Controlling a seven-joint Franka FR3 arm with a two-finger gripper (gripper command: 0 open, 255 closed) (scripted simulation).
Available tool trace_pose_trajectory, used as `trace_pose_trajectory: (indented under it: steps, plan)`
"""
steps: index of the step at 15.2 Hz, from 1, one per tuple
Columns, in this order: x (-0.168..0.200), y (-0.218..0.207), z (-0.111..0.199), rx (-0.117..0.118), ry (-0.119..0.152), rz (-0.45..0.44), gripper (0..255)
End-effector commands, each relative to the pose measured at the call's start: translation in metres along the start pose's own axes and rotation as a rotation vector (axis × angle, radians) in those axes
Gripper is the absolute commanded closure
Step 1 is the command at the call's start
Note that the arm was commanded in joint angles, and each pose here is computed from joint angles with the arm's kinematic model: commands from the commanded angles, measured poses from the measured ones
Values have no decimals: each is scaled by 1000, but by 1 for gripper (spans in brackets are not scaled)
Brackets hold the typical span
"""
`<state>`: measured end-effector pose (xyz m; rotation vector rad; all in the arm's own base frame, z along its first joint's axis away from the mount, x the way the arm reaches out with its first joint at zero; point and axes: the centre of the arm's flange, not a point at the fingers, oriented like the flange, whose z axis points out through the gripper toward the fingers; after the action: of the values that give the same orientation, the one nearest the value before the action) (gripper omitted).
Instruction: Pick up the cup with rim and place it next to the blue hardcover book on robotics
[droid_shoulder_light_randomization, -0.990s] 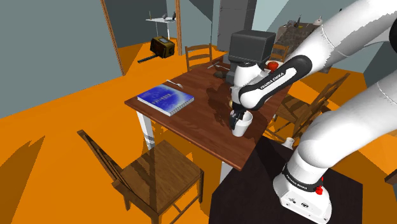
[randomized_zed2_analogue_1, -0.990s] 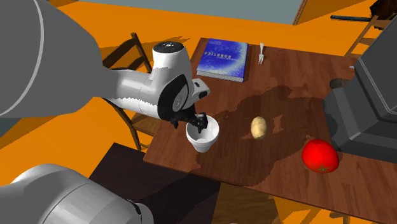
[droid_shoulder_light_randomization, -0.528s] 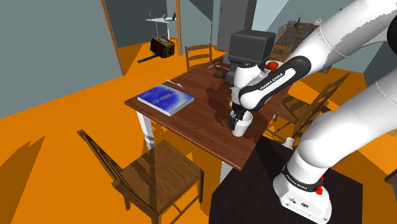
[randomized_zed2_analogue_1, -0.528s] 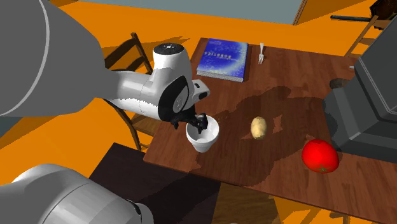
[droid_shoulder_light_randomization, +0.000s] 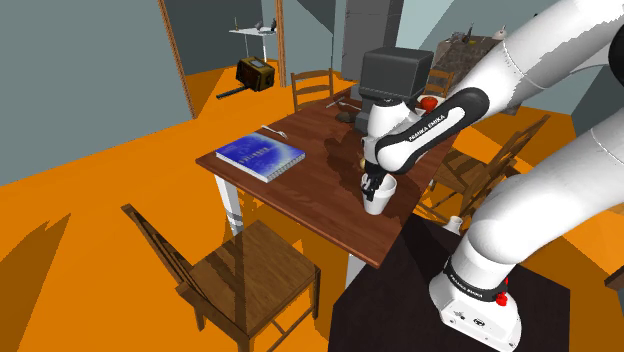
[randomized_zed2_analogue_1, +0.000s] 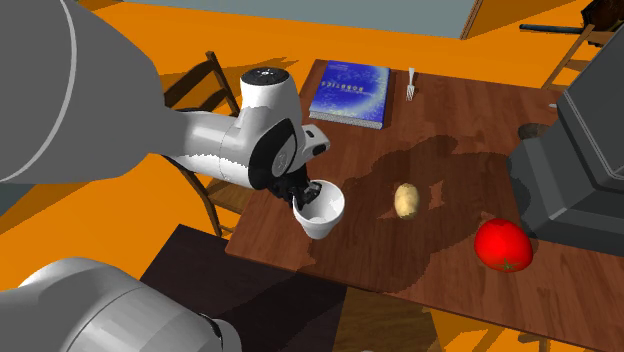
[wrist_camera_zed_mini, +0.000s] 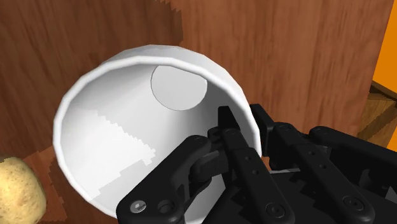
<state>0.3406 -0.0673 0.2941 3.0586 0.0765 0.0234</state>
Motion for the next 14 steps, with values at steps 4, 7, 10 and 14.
trace_pose_trajectory:
  steps: [4, 7, 10, 14]
  plan:
    - [0, 1, -10, 0, -2, 0, 255]
    - [0, 2, -25, 0, -2, 0, 255]
    - [0, 3, -41, 0, -2, 0, 255]
    - [0, 5, -62, 0, -2, 0, 255]
